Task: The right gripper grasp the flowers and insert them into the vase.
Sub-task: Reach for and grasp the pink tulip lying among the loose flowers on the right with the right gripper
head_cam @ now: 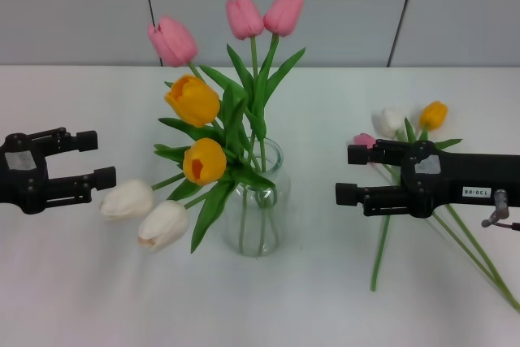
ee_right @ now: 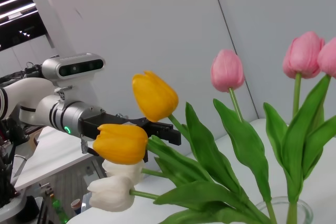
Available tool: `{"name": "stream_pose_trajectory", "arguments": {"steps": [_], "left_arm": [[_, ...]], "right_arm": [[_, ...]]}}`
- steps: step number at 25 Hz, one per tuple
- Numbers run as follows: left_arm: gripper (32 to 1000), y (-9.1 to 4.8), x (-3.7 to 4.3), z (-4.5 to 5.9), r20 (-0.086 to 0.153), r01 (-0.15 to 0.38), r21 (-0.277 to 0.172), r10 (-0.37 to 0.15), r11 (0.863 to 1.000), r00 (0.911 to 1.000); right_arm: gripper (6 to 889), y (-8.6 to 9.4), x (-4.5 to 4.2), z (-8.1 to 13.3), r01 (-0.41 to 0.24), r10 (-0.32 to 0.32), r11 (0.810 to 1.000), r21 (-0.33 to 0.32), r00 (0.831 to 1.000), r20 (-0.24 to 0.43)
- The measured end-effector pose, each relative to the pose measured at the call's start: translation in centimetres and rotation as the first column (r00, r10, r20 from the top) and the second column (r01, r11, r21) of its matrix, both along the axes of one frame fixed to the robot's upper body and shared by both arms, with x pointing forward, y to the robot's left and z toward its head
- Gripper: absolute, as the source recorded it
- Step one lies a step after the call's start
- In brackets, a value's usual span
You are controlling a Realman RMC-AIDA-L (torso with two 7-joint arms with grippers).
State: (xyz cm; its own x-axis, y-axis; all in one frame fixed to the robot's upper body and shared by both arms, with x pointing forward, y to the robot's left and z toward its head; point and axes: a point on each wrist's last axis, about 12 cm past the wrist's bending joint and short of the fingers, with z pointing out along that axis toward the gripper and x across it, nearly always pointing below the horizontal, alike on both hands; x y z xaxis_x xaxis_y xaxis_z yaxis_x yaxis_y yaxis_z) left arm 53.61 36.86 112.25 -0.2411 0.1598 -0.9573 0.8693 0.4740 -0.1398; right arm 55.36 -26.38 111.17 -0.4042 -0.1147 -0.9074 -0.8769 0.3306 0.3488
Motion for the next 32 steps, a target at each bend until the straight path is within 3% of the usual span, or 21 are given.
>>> {"name": "stream_pose_trajectory", "arguments": {"steps": [16,20,23,26,30,32], "left_arm": [[814,-0.1,-0.06,-0.1,0.000,-0.003,-0.005,0.003,1.000,1.0000],[814,0.0,-0.09,-0.1,-0.001,-0.007,-0.005,0.007,1.000,1.0000],[814,-0.1,-0.09,-0.2,-0.001,-0.008,-0.007,0.008,1.000,1.0000],[814,-0.1,-0.11,-0.2,-0.001,-0.010,-0.006,0.010,1.000,0.9999],[814,-0.2,-0.13,-0.3,-0.001,-0.011,-0.006,0.011,1.000,0.9999],[814,-0.2,-0.13,-0.3,-0.001,-0.011,-0.006,0.011,1.000,0.9999]], "right_arm": [[877,0.0,0.02,0.0,0.000,0.000,1.000,0.000,1.000,-0.001],[878,-0.1,0.48,0.0,0.046,-0.046,0.999,0.002,0.997,-0.065],[878,-0.5,1.74,0.3,0.121,-0.127,0.991,-0.050,0.981,-0.149],[877,-1.7,3.41,0.8,0.212,-0.255,0.955,-0.207,0.944,-0.209],[873,-2.5,5.21,1.7,0.257,-0.398,0.856,-0.448,0.881,-0.255],[872,-2.5,5.85,1.9,0.249,-0.433,0.809,-0.532,0.865,-0.253]]}}
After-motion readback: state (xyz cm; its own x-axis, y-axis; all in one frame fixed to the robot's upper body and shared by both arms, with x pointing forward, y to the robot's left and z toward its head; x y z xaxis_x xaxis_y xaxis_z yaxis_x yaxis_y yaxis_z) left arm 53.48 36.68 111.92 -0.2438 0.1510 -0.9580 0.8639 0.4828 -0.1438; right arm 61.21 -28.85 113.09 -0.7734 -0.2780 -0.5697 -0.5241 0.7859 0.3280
